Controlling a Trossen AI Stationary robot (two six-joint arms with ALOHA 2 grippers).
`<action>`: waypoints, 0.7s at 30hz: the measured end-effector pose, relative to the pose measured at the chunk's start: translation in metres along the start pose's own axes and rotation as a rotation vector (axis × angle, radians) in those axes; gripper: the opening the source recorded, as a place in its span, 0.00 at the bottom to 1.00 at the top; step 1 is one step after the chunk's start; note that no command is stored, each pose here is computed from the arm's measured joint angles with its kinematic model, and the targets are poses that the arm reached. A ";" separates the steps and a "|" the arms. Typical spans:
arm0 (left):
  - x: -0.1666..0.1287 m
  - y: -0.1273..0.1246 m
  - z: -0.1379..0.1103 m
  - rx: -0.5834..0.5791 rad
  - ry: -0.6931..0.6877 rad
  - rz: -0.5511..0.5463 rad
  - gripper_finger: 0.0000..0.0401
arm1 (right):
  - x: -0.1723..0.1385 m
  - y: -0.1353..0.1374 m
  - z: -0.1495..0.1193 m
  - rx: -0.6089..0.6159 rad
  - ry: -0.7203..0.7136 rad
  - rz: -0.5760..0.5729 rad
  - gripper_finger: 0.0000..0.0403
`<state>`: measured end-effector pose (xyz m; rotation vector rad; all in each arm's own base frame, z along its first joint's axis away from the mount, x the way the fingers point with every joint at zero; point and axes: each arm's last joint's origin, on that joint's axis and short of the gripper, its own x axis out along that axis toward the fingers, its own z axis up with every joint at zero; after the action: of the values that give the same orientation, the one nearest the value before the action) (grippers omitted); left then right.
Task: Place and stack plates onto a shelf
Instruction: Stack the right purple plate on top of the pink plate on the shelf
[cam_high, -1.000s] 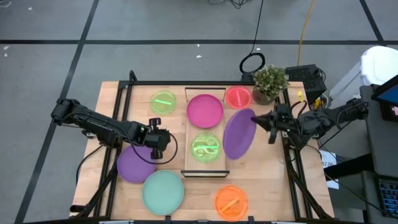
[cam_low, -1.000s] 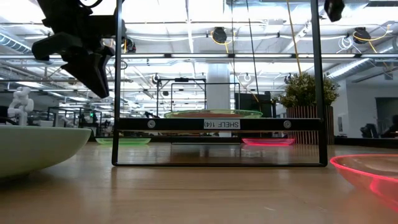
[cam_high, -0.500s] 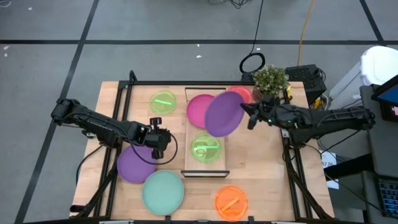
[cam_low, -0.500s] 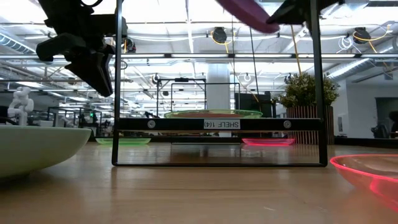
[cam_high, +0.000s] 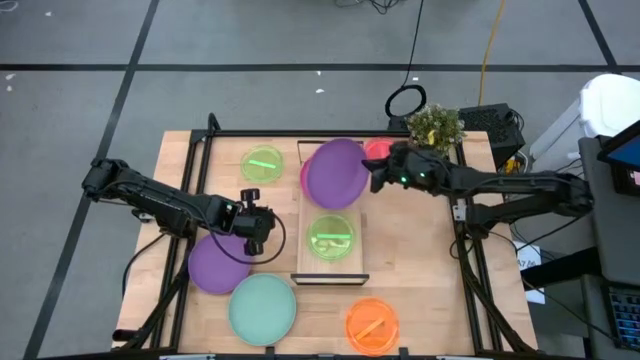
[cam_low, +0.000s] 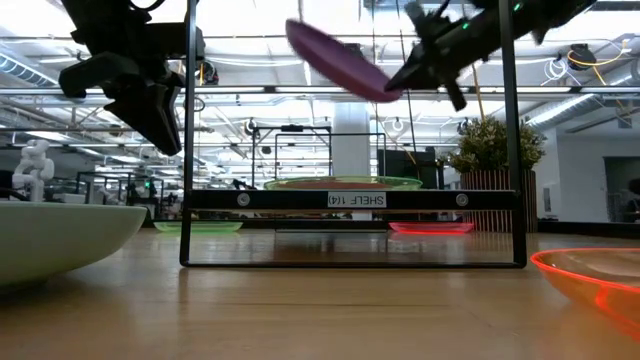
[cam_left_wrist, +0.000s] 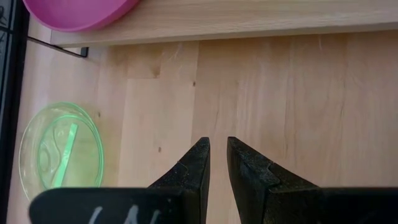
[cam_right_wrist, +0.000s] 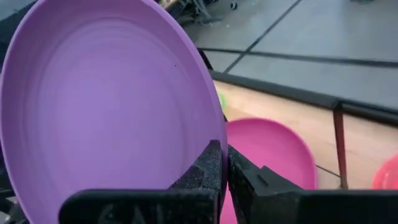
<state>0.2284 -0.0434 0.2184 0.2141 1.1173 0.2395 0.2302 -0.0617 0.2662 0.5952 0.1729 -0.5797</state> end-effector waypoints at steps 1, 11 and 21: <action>0.000 0.000 0.000 -0.004 0.000 0.000 0.16 | 0.005 -0.004 -0.001 0.009 0.013 -0.004 0.00; 0.000 0.000 0.000 -0.039 0.000 0.000 0.16 | 0.044 -0.020 -0.009 0.072 0.024 -0.016 0.00; 0.000 0.000 0.000 -0.043 -0.001 -0.001 0.16 | 0.055 -0.027 -0.015 0.075 0.061 -0.036 0.00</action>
<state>0.2284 -0.0435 0.2185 0.1756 1.1104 0.2624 0.2607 -0.0971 0.2231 0.6840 0.2210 -0.6054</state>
